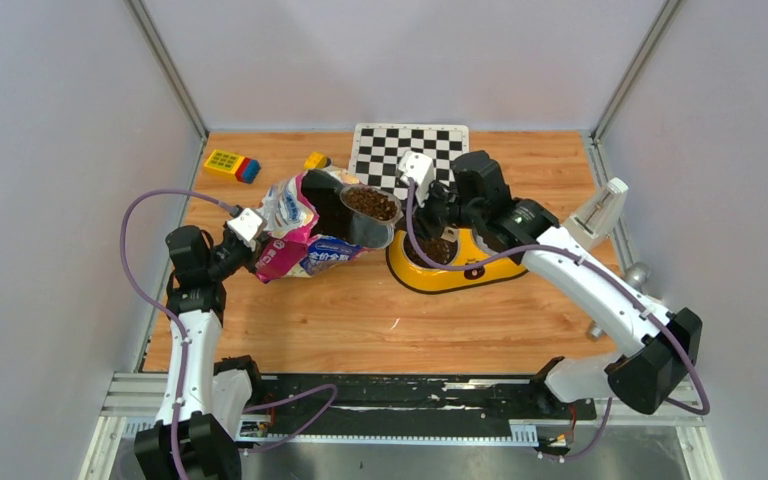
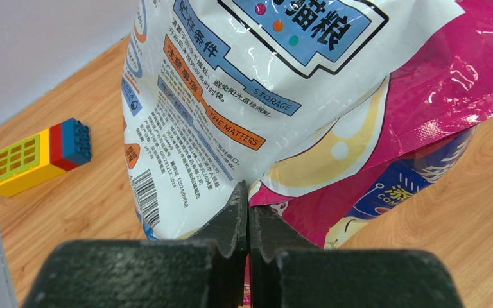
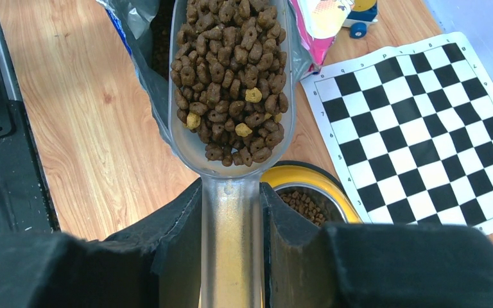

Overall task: Serve the pet food
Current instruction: Pour the pet food into the pet food bowl.

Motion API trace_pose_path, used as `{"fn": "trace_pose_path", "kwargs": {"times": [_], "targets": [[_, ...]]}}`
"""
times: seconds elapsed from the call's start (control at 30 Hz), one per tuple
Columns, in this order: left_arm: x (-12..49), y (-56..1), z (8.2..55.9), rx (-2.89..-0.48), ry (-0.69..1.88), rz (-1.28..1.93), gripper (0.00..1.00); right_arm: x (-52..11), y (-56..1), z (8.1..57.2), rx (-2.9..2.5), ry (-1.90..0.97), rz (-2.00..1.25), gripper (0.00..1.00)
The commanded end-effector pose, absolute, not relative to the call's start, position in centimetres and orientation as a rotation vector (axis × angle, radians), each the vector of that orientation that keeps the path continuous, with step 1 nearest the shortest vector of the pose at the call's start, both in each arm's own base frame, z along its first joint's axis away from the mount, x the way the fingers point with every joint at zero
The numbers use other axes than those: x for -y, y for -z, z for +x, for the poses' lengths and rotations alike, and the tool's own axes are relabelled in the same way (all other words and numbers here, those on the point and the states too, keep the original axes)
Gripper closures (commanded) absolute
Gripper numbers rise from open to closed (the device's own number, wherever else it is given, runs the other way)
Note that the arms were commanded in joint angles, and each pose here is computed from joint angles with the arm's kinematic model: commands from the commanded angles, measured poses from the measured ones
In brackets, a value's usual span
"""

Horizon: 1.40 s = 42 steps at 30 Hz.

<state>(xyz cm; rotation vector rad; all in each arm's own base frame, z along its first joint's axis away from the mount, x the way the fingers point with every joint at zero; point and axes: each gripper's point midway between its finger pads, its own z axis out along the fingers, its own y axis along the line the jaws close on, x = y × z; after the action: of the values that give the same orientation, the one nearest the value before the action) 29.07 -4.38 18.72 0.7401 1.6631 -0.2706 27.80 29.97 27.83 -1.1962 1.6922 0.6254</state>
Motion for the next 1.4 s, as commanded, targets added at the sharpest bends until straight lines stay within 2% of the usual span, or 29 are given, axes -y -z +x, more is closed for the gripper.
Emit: {"fn": "trace_pose_path", "kwargs": {"times": [0.0,0.6,1.03,1.37], "targets": [[4.2,-18.5,28.8,-1.686,0.289,0.714,1.0,-28.8,-30.1,27.4,-1.623,-0.634,-1.172,1.0],[4.3,-18.5,28.9,-1.685,0.293,0.715,1.0,-18.7,-29.8,30.4,-1.726,-0.479,-0.933,1.0],[4.3,-18.5,28.9,-1.686,0.301,0.718,1.0,-8.8,-26.3,32.7,-1.852,-0.316,-0.729,1.0],[4.4,-18.5,28.8,-1.686,0.303,0.719,1.0,-3.6,-22.3,32.1,-1.95,-0.219,-0.647,1.0]]}}
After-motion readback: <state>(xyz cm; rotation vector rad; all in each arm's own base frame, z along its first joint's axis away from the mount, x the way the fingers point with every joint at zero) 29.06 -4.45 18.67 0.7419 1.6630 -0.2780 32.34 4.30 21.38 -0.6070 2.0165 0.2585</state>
